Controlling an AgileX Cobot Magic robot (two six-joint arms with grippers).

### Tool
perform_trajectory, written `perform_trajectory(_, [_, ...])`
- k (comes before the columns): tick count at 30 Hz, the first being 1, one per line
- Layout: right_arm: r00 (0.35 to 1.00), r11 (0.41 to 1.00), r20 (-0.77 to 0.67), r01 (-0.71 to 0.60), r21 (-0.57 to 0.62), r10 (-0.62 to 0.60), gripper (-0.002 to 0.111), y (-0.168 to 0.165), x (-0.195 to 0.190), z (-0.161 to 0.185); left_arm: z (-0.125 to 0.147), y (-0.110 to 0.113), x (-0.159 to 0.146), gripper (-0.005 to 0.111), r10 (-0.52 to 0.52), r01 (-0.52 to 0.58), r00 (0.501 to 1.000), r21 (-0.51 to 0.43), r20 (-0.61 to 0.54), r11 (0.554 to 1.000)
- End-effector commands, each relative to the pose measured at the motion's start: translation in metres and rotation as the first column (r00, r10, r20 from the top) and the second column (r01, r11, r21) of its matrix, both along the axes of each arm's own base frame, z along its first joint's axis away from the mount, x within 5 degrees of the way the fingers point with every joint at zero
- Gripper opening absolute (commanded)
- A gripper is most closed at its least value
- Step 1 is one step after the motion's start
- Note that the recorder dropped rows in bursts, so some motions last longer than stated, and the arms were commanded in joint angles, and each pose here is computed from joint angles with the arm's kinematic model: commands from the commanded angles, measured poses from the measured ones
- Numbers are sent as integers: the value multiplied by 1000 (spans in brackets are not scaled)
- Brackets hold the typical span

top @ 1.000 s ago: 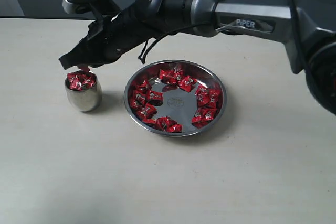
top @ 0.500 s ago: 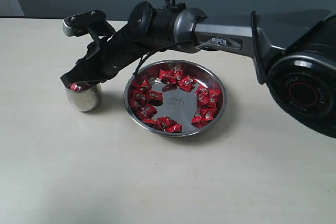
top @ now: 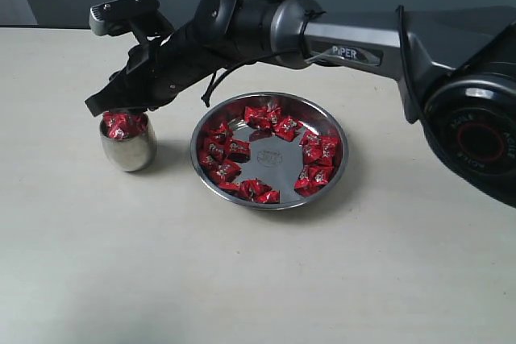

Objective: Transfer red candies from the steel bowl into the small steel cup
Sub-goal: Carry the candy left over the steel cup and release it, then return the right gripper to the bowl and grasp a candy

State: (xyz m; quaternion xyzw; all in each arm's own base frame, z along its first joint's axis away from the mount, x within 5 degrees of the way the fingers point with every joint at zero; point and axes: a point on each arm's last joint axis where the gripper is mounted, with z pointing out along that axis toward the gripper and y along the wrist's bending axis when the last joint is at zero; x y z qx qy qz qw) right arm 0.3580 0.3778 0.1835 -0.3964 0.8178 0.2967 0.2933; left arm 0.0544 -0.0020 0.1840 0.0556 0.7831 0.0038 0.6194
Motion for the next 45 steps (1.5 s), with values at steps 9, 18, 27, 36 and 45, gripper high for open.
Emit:
perform_trajectory(9, [989, 999, 145, -19, -32, 23, 30, -14, -2, 53, 1, 0, 0, 0, -3, 3, 1000, -8, 14, 1000])
perform_trajectory(18, [999, 924, -28, 26, -381, -40, 30, -72, 13, 34, 1, 0, 0, 0, -3, 3, 1000, -8, 14, 1000])
perform_trajectory(27, [983, 837, -180, -61, -544, -46, 30, -97, 6, 23, 1, 0, 0, 0, -3, 3, 1000, -8, 14, 1000])
perform_trajectory(36, [985, 846, -165, -45, -531, -51, 30, -94, 11, 3, 1, 0, 0, 0, -3, 3, 1000, -8, 14, 1000])
perform_trajectory(45, [990, 839, -130, -24, -543, -55, 48, -89, 22, -28, 1, 0, 0, 0, -3, 3, 1000, -8, 14, 1000])
